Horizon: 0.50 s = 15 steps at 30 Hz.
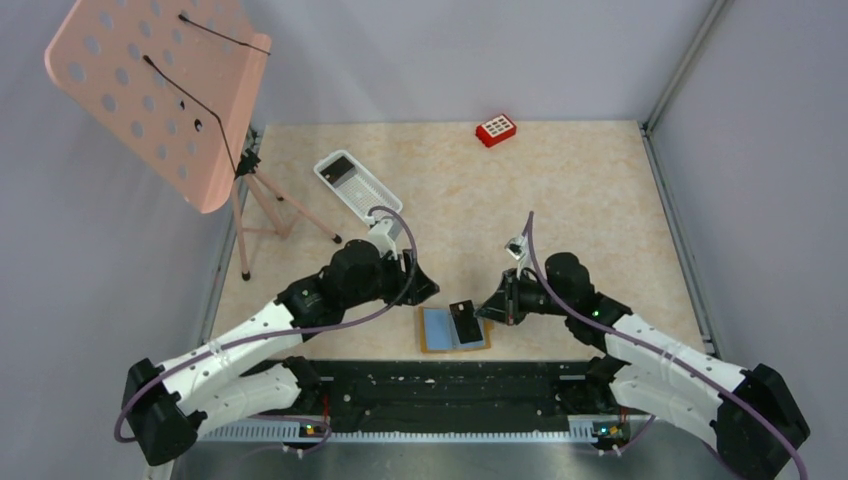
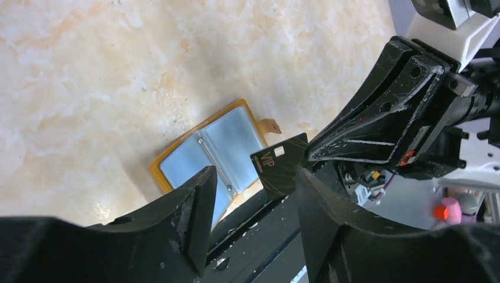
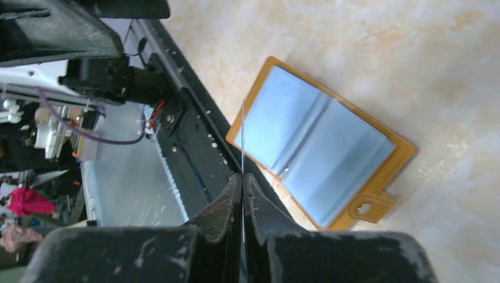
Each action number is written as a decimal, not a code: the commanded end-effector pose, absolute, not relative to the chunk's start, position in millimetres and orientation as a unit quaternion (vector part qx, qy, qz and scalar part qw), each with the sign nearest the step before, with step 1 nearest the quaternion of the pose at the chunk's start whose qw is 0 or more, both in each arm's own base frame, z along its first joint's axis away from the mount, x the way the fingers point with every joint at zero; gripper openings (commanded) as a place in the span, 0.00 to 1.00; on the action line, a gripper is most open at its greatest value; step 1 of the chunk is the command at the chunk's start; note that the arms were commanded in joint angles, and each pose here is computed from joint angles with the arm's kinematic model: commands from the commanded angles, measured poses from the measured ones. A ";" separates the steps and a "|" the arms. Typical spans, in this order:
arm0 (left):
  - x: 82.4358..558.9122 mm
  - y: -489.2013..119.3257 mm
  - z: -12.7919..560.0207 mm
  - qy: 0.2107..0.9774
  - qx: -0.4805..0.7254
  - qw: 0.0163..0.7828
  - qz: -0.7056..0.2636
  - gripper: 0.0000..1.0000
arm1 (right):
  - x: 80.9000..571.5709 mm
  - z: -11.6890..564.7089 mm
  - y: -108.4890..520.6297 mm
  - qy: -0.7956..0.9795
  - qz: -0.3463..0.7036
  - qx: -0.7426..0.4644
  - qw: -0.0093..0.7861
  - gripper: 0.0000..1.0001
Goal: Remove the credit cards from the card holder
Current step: Remove the credit card from the card holder.
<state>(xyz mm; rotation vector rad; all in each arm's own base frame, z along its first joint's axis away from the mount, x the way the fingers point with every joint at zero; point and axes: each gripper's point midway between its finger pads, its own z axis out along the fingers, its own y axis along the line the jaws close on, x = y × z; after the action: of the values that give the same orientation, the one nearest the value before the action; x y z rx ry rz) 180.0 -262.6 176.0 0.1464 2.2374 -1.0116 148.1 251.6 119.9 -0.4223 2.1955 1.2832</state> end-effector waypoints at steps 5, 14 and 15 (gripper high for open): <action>159.7 -269.0 214.2 0.827 0.187 0.338 -0.408 0.56 | 124.1 179.9 270.6 0.723 0.579 -0.248 0.284 0.00; 139.1 -294.0 214.3 0.813 0.253 0.264 -0.453 0.52 | 107.1 197.8 275.8 0.682 0.630 -0.271 0.254 0.00; 137.7 -296.5 215.7 0.809 0.256 0.261 -0.461 0.51 | 106.4 197.8 276.0 0.681 0.631 -0.272 0.252 0.00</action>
<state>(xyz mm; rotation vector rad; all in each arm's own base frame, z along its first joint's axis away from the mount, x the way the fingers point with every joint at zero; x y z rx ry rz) 149.4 -283.1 196.8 0.5802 2.2580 -1.1134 108.8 273.1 177.4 -0.6797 1.9579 1.6603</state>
